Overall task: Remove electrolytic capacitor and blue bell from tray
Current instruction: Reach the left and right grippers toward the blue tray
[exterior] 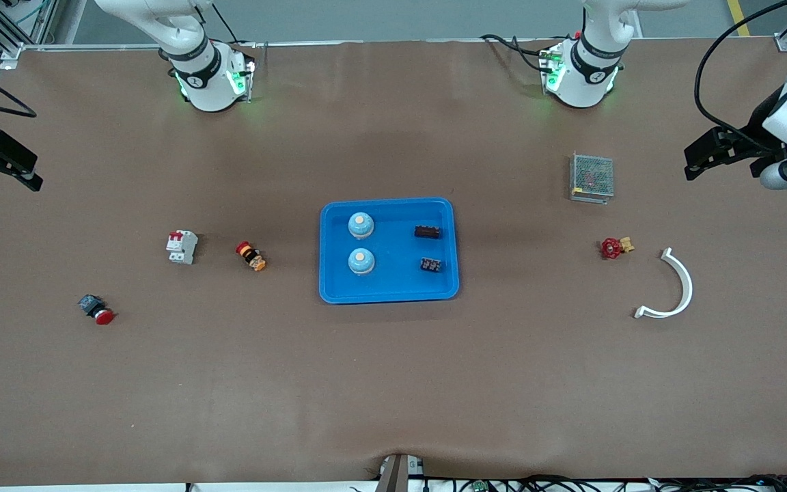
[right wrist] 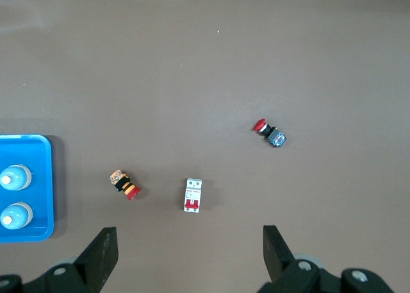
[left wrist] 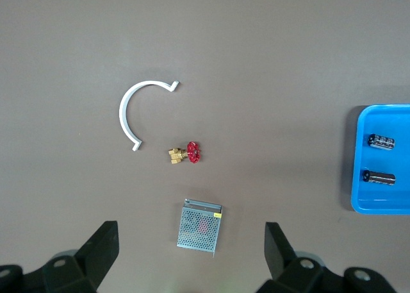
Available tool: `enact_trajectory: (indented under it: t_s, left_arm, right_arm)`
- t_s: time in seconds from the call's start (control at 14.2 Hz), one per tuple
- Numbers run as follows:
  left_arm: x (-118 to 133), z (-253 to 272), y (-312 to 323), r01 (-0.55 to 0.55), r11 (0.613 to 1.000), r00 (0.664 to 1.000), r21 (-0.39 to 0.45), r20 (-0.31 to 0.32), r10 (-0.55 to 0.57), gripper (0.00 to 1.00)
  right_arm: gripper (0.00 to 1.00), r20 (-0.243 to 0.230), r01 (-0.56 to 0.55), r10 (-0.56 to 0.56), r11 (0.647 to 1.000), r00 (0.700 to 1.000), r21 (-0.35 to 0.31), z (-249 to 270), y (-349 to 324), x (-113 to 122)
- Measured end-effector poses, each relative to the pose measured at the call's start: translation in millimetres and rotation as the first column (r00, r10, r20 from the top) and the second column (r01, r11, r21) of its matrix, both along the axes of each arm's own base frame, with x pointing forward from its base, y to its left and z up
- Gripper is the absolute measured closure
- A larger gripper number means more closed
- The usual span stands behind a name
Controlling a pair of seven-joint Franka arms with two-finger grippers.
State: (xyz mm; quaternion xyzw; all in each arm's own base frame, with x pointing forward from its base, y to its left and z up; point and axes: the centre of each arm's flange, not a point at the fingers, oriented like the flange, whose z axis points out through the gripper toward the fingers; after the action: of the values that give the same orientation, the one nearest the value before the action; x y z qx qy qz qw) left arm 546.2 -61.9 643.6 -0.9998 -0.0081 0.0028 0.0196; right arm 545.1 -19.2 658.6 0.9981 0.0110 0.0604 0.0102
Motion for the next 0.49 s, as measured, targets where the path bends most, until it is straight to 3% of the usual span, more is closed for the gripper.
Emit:
enact_trajectory:
  t_s: [0.49]
  left_arm:
    - [-0.2,0.2,2.6,-0.005,1.000,1.000,0.000,-0.003,0.005,0.00]
  right_arm:
    - [0.00,-0.001,0.000,0.000,1.000,1.000,0.000,-0.1,0.2,0.0]
